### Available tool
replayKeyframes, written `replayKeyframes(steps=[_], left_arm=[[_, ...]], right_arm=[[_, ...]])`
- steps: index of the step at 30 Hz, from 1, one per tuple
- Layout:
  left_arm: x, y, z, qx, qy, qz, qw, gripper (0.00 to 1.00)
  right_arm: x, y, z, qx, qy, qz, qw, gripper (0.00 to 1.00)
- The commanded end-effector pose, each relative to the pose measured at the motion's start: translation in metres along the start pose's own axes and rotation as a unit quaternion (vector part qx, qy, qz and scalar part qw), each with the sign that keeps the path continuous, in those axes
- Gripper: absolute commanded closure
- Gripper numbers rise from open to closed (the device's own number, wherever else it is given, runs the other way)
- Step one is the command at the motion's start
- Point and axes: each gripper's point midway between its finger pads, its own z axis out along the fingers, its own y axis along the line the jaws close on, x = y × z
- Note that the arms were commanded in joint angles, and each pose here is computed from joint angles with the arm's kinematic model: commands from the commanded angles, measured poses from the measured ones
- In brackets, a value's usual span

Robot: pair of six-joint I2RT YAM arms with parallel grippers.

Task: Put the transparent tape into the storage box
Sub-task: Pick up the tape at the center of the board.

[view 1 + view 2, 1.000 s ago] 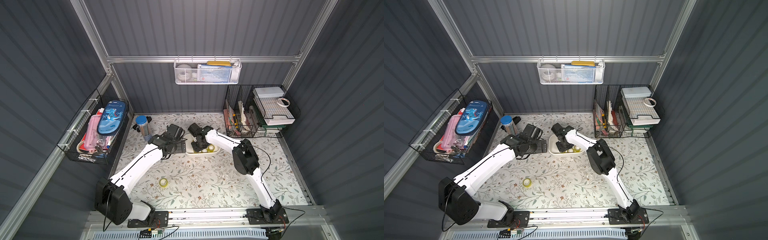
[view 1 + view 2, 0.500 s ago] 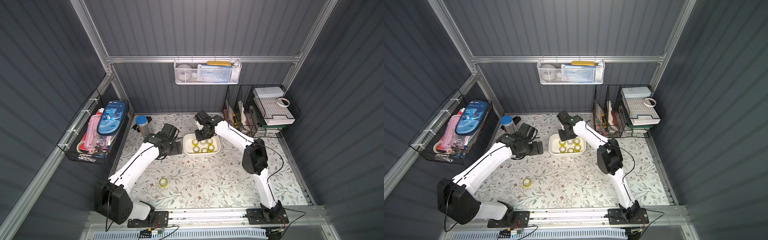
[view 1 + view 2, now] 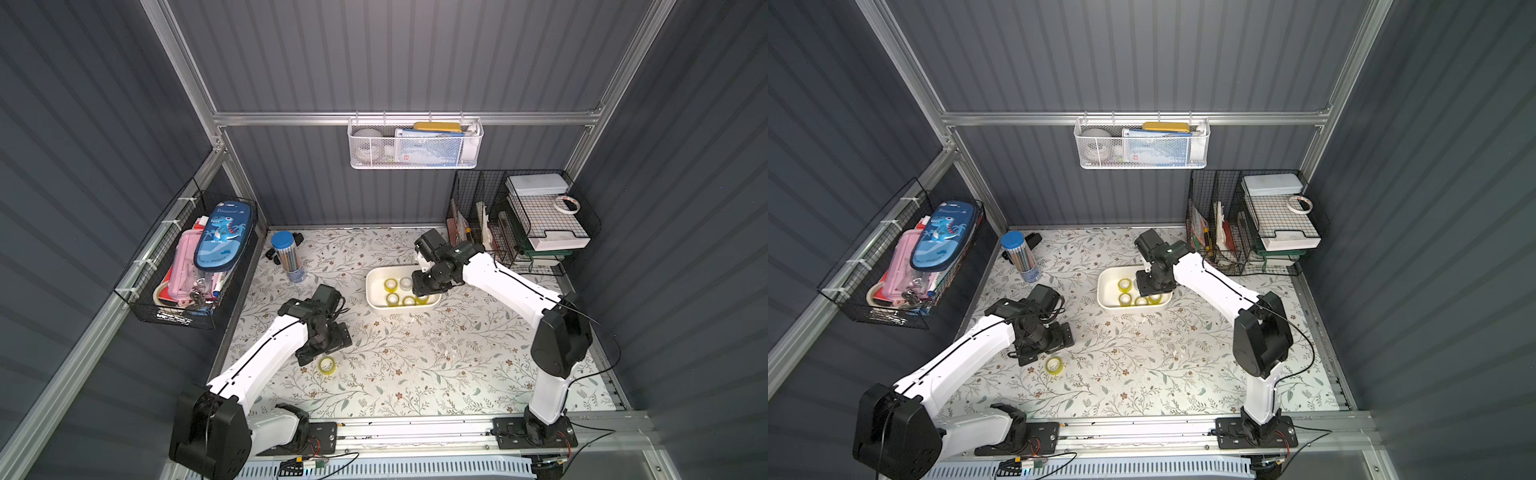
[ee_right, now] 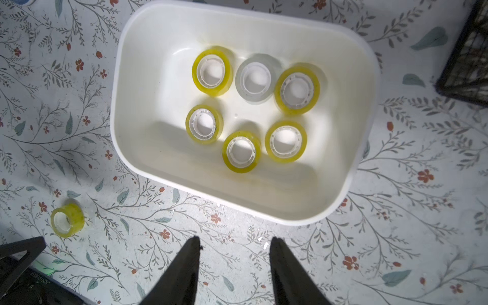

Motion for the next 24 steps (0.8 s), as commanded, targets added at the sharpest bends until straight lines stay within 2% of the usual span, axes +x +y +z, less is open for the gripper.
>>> replayKeyframes(steps=[1,10,14,24], left_arm=[[0.005,0.005,0.004,0.006,-0.004,-0.060,0.998,0.01],[0.013,0.026,0.020,-0.012,-0.021,-0.124,0.992,0.01],[0.013,0.037,0.020,-0.018,-0.042,-0.158,0.986,0.03],[0.016,0.047,0.042,-0.022,-0.038,-0.210,0.977,0.13]], right_arm=[[0.012,0.000,-0.004,-0.011,0.001,0.015,1.000,0.52],[0.038,-0.013,-0.015,-0.002,-0.005,0.020,1.000,0.52],[0.044,-0.016,-0.015,0.001,-0.003,0.020,1.000,0.52],[0.048,-0.022,-0.011,0.012,0.001,0.021,1.000,0.52]])
